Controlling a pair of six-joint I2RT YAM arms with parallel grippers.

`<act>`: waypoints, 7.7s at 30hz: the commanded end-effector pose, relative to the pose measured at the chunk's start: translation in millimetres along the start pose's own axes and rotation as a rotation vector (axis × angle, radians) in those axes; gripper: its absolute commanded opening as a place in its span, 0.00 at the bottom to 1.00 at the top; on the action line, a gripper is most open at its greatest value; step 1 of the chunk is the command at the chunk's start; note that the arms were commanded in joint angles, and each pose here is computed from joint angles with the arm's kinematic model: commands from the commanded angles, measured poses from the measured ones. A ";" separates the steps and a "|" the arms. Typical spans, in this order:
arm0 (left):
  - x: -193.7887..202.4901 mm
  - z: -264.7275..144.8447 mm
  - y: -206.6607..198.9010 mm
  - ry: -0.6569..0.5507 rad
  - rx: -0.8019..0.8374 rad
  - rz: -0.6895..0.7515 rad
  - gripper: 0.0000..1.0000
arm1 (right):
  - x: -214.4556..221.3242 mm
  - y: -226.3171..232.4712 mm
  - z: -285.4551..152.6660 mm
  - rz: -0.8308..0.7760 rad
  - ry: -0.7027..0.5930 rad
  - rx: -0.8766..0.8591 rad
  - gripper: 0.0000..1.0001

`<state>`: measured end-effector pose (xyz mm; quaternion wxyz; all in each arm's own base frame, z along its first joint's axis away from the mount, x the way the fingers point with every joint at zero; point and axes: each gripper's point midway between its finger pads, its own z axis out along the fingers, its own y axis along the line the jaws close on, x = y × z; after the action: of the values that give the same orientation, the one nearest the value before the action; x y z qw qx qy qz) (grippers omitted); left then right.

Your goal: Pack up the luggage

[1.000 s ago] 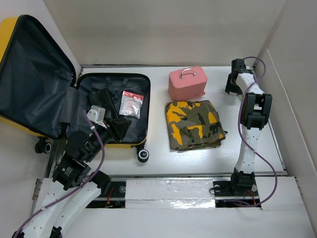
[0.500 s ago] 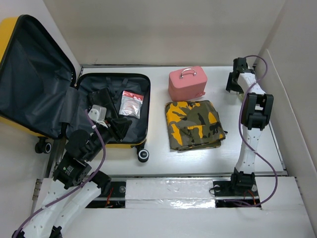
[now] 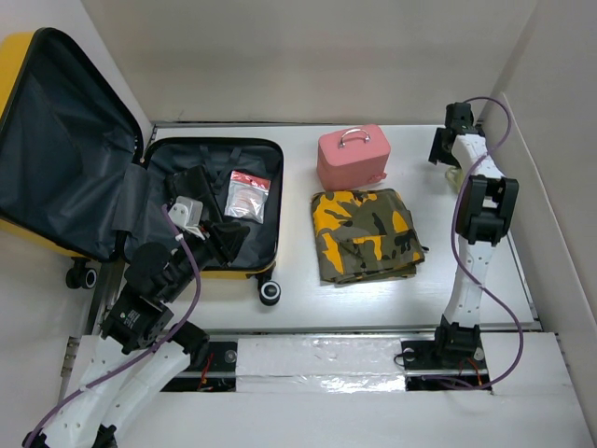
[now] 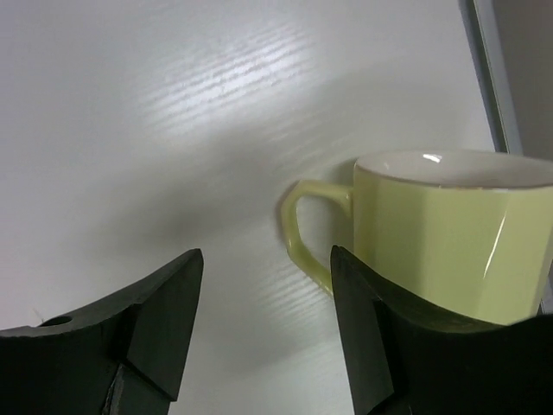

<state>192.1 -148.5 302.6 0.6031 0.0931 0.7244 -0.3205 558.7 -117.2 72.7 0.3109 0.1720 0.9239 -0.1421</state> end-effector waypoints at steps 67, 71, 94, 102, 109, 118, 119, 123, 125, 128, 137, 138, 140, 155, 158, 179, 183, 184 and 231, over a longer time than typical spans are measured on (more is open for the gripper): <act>-22.4 -11.8 -5.2 -0.101 0.011 0.015 0.26 | -15.3 38.9 -226.5 0.164 -0.480 -0.530 0.00; -24.9 -13.2 -3.2 -0.111 -0.002 0.010 0.26 | -28.0 71.5 -298.7 0.125 -0.560 -0.707 0.00; -60.6 -48.5 30.8 -0.327 -0.203 -0.076 0.23 | 148.2 439.5 -570.5 -0.311 -0.383 -1.542 0.00; -59.2 -48.2 28.1 -0.324 -0.186 -0.076 0.24 | 179.2 465.7 -497.0 -0.162 -0.270 -1.301 0.00; -58.1 -47.2 27.4 -0.319 -0.181 -0.076 0.24 | 213.3 485.1 -452.1 -0.156 -0.242 -1.114 0.00; -55.3 -43.1 29.1 -0.302 -0.190 -0.075 0.25 | 267.7 523.9 -413.6 -0.222 -0.146 -1.057 0.00; -54.6 -42.7 29.1 -0.299 -0.190 -0.075 0.25 | 266.8 525.4 -414.9 -0.220 -0.146 -1.060 0.00; -51.6 -38.8 29.6 -0.282 -0.192 -0.075 0.25 | 277.1 528.9 -419.3 -0.237 -0.130 -1.088 0.32; -51.3 -37.7 31.8 -0.280 -0.204 -0.076 0.26 | 278.2 529.3 -437.2 -0.261 -0.129 -1.140 0.61; -51.4 -36.0 35.6 -0.278 -0.226 -0.080 0.27 | 259.0 520.4 -474.4 -0.282 -0.164 -1.228 0.83; -46.7 -23.0 37.8 -0.248 -0.235 -0.093 0.36 | 218.5 446.0 -542.4 -0.333 -0.266 -1.407 0.88; -46.8 -19.1 36.7 -0.239 -0.230 -0.092 0.36 | 202.0 425.8 -561.6 -0.306 -0.300 -1.448 0.87; -45.7 -13.7 31.4 -0.220 -0.204 -0.102 0.36 | 205.1 408.7 -544.0 -0.310 -0.288 -1.447 0.79; 16.3 75.4 -33.3 0.083 0.064 -0.250 0.00 | 140.8 244.4 -489.7 -0.080 -0.529 -1.276 0.00; 51.7 97.0 -43.8 0.134 0.013 -0.256 0.00 | 127.9 179.8 -461.4 -0.011 -0.583 -1.163 0.01; 218.7 205.4 -19.5 0.473 -0.369 -0.215 0.81 | 146.5 62.4 -403.4 0.031 -0.638 -1.010 0.64; 244.6 220.5 4.2 0.512 -0.386 -0.303 0.79 | 146.3 58.9 -402.5 0.035 -0.642 -1.008 0.64; 247.3 222.7 7.5 0.517 -0.390 -0.310 0.79 | 145.5 58.2 -405.3 0.036 -0.653 -1.014 0.64; -34.1 79.2 249.4 -0.016 -0.686 -0.308 0.00 | 146.1 60.8 -380.0 0.099 -0.715 -0.997 0.62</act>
<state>385.6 -11.1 216.7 0.4999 -0.2148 0.8215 -0.1708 270.9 113.9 246.0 0.6191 -0.0003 0.7349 0.2767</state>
